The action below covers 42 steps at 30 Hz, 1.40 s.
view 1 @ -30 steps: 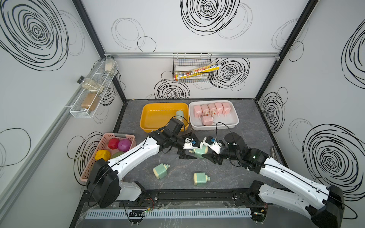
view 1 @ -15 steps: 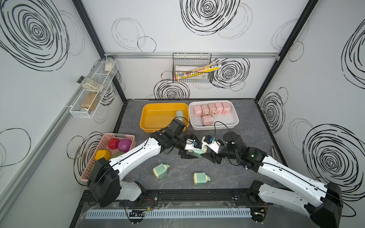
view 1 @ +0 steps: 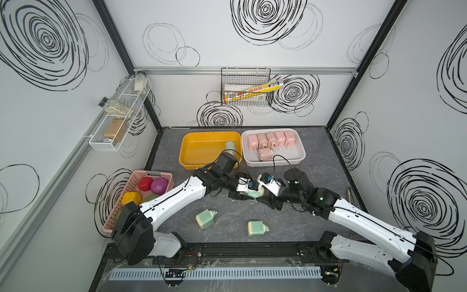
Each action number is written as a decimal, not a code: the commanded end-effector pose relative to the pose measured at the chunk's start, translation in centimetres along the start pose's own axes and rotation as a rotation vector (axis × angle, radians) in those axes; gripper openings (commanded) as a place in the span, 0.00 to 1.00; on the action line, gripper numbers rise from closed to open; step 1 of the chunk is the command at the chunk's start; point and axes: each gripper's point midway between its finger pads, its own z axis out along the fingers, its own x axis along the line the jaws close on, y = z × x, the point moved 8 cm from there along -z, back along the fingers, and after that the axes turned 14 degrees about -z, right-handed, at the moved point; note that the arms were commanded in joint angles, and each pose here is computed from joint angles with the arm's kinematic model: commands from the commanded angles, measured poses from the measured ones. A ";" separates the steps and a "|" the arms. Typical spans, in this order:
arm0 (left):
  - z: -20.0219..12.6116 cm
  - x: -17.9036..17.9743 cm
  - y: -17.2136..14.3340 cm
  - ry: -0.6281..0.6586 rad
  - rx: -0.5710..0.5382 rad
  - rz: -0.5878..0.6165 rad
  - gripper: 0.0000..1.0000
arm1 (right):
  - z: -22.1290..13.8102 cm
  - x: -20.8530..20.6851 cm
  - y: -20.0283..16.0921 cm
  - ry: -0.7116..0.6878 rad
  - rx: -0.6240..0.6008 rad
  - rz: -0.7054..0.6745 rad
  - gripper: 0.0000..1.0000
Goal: Place the pencil sharpeners by color into the storage box
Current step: Place the pencil sharpener in the storage box.
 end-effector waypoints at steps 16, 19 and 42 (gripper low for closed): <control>-6.5 10.3 -3.1 0.659 -0.233 -0.645 0.00 | -3.8 -3.6 1.9 -0.516 -0.282 0.143 1.00; -10.0 12.9 -4.9 0.903 -0.331 -0.858 0.00 | -4.5 -4.5 1.2 -0.619 -0.333 0.261 1.00; -13.4 24.8 -12.1 1.290 -0.416 -1.351 0.00 | -4.2 -6.5 -4.0 -0.760 -0.229 0.669 1.00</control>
